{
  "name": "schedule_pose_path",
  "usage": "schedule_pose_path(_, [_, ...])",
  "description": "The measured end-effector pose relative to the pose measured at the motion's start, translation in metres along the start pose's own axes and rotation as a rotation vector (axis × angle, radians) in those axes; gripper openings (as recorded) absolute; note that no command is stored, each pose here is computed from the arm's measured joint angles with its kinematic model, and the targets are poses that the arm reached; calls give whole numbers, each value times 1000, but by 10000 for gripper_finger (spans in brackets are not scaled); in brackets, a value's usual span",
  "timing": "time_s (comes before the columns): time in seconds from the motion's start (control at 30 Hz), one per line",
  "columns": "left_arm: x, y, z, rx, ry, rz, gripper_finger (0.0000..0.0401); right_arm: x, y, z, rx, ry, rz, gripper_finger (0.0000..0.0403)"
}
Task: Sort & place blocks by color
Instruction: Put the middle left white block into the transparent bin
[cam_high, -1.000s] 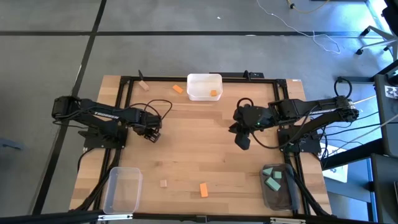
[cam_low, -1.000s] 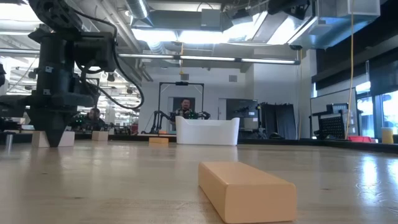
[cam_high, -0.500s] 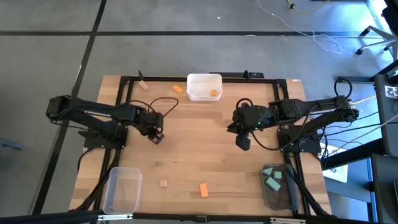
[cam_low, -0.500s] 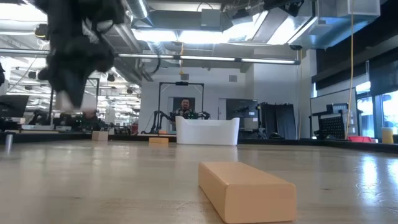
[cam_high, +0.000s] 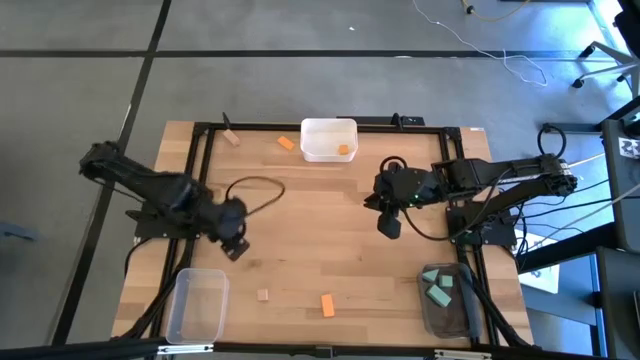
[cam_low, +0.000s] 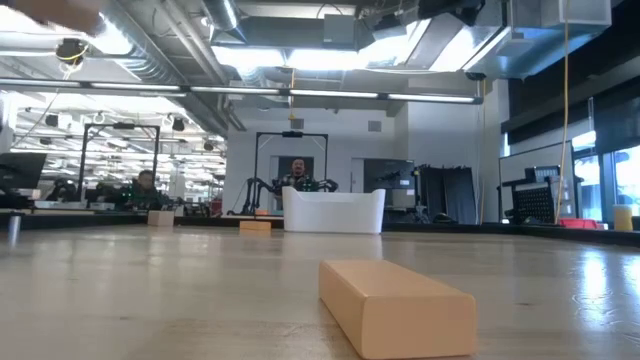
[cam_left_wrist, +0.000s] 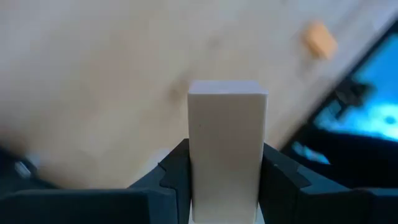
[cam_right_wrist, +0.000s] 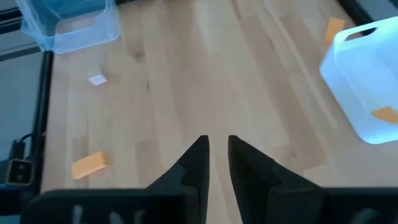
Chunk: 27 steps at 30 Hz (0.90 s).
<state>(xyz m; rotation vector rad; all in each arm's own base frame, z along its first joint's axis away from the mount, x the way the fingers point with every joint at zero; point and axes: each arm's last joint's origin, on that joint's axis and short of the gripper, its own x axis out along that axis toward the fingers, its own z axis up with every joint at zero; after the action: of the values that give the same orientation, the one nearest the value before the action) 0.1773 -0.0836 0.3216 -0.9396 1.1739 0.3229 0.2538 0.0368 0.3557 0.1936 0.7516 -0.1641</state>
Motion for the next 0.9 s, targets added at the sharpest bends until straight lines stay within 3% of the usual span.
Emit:
schedule_pose_path(0.13, [3, -6, -34, -58, 130, 8, 122, 0, 0, 1, -9, -19, -21, 60])
schedule_pose_path(0.33, [23, -8, -77, -163, 221, 133, 122, 0, 1, 6, -52, -72, -5, 60])
schedule_pose_path(0.77, [65, -12, -141, -304, 154, 335, 122, -1, 3, 9, -105, -100, 19, 60])
schedule_pose_path(0.9, [82, -17, -157, -331, 140, 322, 122, -1, 3, 9, -105, -100, 19, 60])
